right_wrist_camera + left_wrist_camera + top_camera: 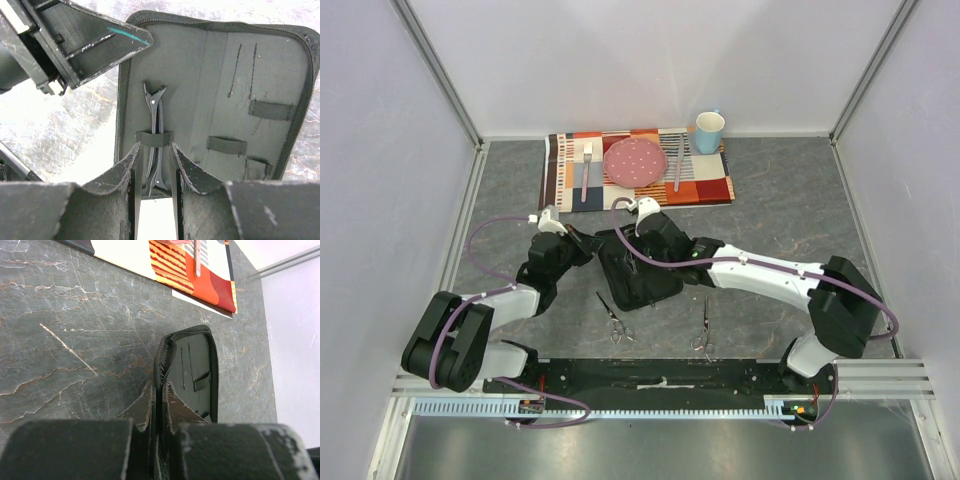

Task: Sort the hair-cutting tools

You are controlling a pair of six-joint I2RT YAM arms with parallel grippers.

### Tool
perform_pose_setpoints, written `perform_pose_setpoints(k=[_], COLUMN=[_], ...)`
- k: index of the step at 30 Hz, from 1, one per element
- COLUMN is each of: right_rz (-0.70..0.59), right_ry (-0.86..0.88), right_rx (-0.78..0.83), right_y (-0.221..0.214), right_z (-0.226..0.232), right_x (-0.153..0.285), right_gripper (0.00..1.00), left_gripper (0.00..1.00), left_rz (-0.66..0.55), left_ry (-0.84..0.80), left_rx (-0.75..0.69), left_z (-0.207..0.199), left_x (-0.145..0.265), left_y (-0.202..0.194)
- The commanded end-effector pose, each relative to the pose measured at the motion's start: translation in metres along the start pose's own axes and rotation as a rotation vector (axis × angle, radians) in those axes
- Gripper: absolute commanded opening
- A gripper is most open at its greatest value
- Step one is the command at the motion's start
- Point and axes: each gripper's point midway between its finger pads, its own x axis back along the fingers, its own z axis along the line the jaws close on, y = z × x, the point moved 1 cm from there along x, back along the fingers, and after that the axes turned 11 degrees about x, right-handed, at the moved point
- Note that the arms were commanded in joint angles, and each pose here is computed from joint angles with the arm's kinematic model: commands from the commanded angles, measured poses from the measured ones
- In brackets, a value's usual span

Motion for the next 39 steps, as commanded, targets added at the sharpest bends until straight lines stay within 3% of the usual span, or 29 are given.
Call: perform_pose_setpoints(k=[1, 5, 11, 21, 39], right_rz=[0.017, 0.059, 0.11, 0.167, 0.159], right_ry=[-0.015, -0.002, 0.011, 0.033, 0.066], right_rx=[-0.005, 0.003, 0.018, 0.014, -0.032], right_y=[-0.016, -0.035, -0.06, -0.09, -0.094], right_z=[-0.001, 0.003, 0.013, 0.022, 0.033], right_x=[0.012, 0.014, 0.013, 0.004, -0.015], right_gripper=[0.34, 0.31, 0.0, 0.0, 0.0], left_gripper=[0.02, 0.02, 0.02, 0.02, 0.02], left_rz=[-0.022, -0.023, -0.026, -0.025, -0.023], left_ry=[-0.067, -0.072, -0.07, -0.071, -0.072], left_rx=[-0.04, -0.044, -0.051, -0.051, -0.051], left_z=[-0.023, -0.026, -0.028, -0.03, -0.031], left_x=[-0.002, -0.001, 0.0, -0.001, 0.0], left_y=[0.011, 0.012, 0.014, 0.015, 0.015])
